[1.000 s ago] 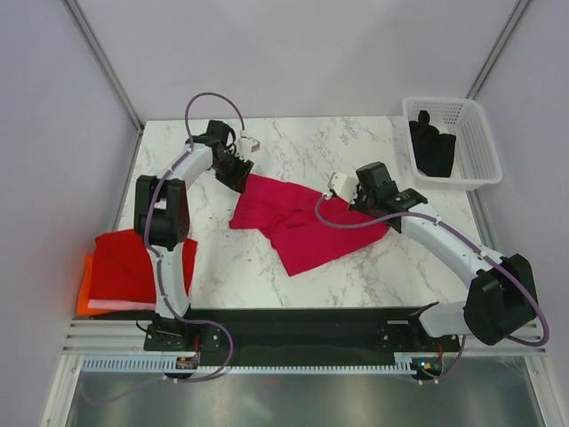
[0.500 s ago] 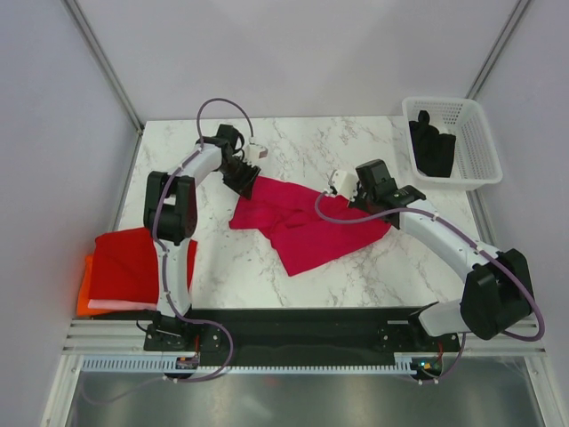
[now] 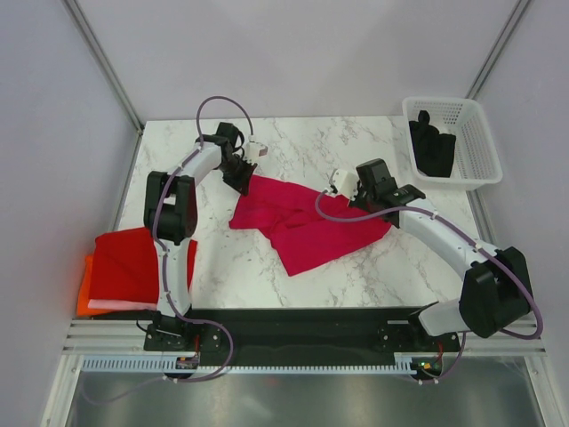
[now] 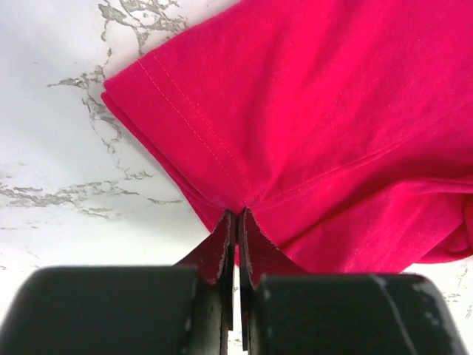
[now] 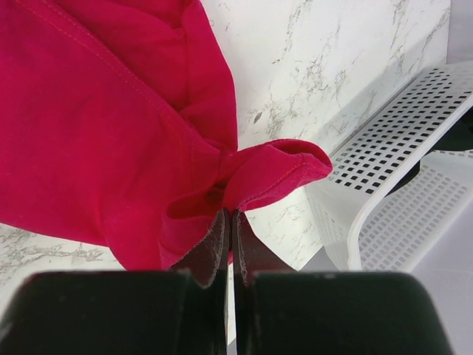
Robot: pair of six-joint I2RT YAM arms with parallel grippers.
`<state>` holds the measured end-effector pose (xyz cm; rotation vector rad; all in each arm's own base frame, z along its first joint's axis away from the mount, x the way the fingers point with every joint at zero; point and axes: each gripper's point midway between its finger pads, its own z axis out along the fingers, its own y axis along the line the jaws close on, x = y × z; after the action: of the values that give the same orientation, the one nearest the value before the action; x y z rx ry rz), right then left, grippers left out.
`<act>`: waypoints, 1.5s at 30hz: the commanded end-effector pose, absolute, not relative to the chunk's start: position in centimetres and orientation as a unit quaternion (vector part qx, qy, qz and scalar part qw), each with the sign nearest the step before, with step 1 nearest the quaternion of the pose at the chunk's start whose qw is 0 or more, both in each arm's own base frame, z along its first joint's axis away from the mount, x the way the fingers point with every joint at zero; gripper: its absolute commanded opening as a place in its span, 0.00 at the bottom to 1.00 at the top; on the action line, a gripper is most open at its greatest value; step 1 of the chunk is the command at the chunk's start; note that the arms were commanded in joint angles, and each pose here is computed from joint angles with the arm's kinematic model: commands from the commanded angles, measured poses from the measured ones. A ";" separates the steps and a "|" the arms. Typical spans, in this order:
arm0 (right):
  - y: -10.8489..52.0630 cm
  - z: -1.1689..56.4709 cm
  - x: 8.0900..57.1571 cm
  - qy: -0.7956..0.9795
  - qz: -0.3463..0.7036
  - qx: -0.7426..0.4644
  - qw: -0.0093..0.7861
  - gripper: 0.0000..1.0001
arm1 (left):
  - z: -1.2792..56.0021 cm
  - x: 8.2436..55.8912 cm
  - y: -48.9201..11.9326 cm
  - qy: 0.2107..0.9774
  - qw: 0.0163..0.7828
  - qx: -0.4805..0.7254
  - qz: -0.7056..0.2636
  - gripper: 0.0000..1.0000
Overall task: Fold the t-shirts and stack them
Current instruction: Flatten the tshirt out
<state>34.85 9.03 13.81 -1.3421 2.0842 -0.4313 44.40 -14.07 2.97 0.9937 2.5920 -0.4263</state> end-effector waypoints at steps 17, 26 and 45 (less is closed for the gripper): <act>7.9 25.2 46.9 0.774 -0.213 -0.388 0.452 0.00 | 29.1 48.9 -8.8 0.831 0.437 0.340 -0.058 0.02; 6.9 20.2 42.0 0.799 -0.186 -0.405 0.403 0.00 | 27.1 42.1 -8.7 0.848 0.383 0.356 -0.088 0.02; 4.8 29.2 47.5 0.769 -0.224 -0.327 0.501 0.00 | 38.3 46.6 -7.2 0.785 0.526 0.325 -0.033 0.02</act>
<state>43.10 4.97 18.93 -1.0219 2.0878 -0.4915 44.48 -8.51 28.56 0.8538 2.1387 -0.2168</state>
